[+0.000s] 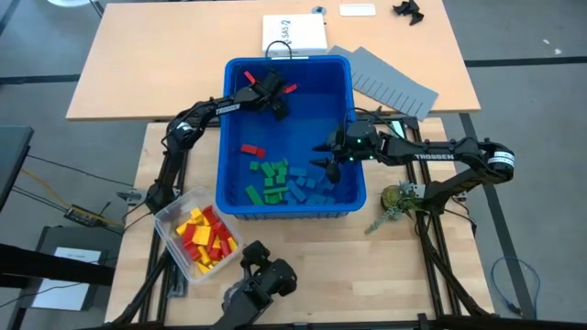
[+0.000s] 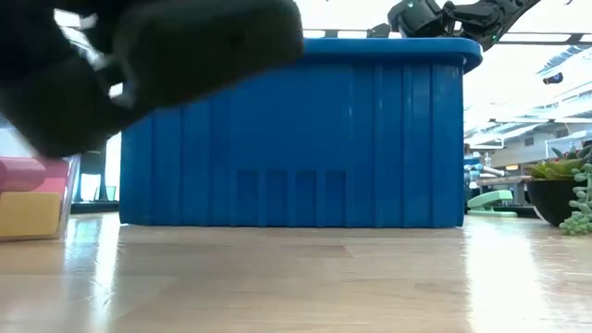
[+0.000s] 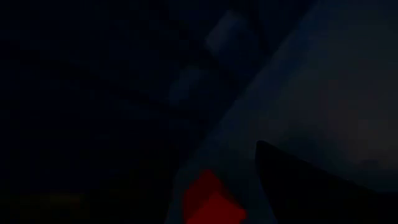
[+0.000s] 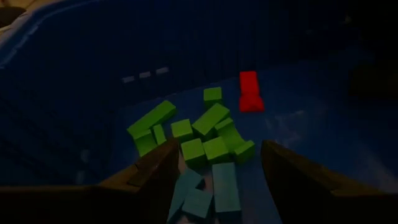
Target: Sort Items/Unsort Items
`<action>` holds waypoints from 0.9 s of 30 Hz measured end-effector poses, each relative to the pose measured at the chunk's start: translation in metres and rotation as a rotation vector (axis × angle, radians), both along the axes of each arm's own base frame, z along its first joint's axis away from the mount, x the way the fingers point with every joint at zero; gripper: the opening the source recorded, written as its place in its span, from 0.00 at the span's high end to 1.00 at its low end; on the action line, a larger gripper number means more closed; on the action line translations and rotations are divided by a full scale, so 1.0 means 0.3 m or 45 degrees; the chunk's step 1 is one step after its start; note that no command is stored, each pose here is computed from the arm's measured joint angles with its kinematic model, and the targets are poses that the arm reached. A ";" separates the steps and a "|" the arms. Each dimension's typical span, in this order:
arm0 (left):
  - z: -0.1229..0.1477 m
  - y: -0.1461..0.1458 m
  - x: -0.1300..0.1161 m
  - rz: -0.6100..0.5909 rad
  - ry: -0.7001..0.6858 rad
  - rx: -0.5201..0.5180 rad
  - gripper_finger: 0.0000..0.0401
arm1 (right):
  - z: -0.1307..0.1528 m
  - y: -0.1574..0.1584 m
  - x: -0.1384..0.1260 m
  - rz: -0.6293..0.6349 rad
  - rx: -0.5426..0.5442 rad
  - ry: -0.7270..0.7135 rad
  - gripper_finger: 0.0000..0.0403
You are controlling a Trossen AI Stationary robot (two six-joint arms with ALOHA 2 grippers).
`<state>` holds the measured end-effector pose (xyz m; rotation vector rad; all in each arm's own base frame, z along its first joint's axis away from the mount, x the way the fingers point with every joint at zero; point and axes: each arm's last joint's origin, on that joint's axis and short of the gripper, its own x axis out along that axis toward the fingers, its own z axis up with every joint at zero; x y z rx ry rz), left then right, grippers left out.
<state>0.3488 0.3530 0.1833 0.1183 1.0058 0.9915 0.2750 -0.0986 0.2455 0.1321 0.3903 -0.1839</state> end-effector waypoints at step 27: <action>-0.126 0.042 -0.056 0.293 -0.186 -0.261 0.43 | -0.013 -0.001 -0.006 -0.054 0.036 0.051 0.43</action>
